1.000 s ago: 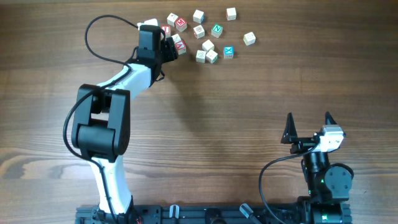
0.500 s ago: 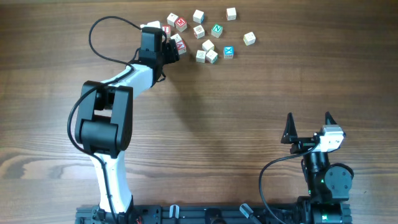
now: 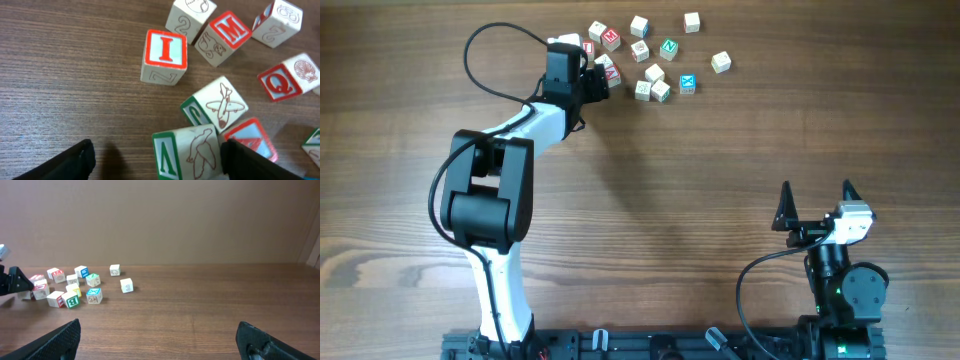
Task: Form a horizontal line
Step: 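Lower the left gripper and grasp the white bird-drawing block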
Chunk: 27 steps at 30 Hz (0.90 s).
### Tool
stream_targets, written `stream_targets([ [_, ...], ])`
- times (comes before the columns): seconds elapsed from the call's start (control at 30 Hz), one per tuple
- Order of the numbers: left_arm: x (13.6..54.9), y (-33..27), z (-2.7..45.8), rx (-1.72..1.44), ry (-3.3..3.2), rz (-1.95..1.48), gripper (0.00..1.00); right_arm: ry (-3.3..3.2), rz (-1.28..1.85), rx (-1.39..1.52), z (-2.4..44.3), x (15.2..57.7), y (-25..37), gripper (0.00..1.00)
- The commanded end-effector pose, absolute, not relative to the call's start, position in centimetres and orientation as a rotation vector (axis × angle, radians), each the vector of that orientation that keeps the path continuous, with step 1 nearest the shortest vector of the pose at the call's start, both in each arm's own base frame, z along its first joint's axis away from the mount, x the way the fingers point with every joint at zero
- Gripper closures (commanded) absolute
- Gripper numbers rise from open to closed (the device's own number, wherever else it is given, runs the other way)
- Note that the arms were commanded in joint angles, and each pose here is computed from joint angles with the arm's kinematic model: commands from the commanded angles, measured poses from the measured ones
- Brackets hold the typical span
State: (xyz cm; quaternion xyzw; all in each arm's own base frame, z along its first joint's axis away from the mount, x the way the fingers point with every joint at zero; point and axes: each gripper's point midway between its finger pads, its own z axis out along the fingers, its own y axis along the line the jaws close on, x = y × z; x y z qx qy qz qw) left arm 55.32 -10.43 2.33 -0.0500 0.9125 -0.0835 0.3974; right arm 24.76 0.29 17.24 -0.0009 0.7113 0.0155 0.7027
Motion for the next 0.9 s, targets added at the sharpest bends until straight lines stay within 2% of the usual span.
stream_targets([
  [0.0,55.3,-10.1,1.6,-0.123,2.325,-0.19,0.09,1.569,0.035,-0.025,17.5,24.7,0.5,0.0],
  [0.1,55.2,-10.1,1.5,-0.123,2.331,-0.188,0.11,1.569,0.035,-0.024,17.5,24.7,0.5,0.0],
  [0.2,55.0,-9.8,1.5,-0.13,2.342,-0.169,0.16,1.569,0.035,-0.024,17.5,24.7,0.5,0.0],
  [0.43,55.0,-9.6,1.5,-0.138,2.34,-0.151,0.16,1.569,0.035,-0.024,17.5,24.7,0.5,0.0],
  [0.53,55.0,-9.5,1.5,-0.139,2.34,-0.15,0.28,1.57,0.035,-0.025,17.5,24.7,0.5,0.0],
  [0.7,55.3,-9.4,1.7,-0.141,2.326,-0.152,0.35,1.57,0.035,-0.024,17.5,24.7,0.5,0.0],
  [0.77,55.6,-9.5,2.1,-0.141,2.306,-0.157,0.32,1.57,0.035,-0.024,17.5,24.7,0.5,0.01],
  [0.8,55.8,-9.5,2.3,-0.14,2.296,-0.16,0.25,1.569,0.035,-0.024,17.5,24.7,0.5,0.0],
  [0.87,56.0,-9.6,2.6,-0.14,2.28,-0.164,0.17,1.569,0.035,-0.024,17.5,24.7,0.5,0.0],
])
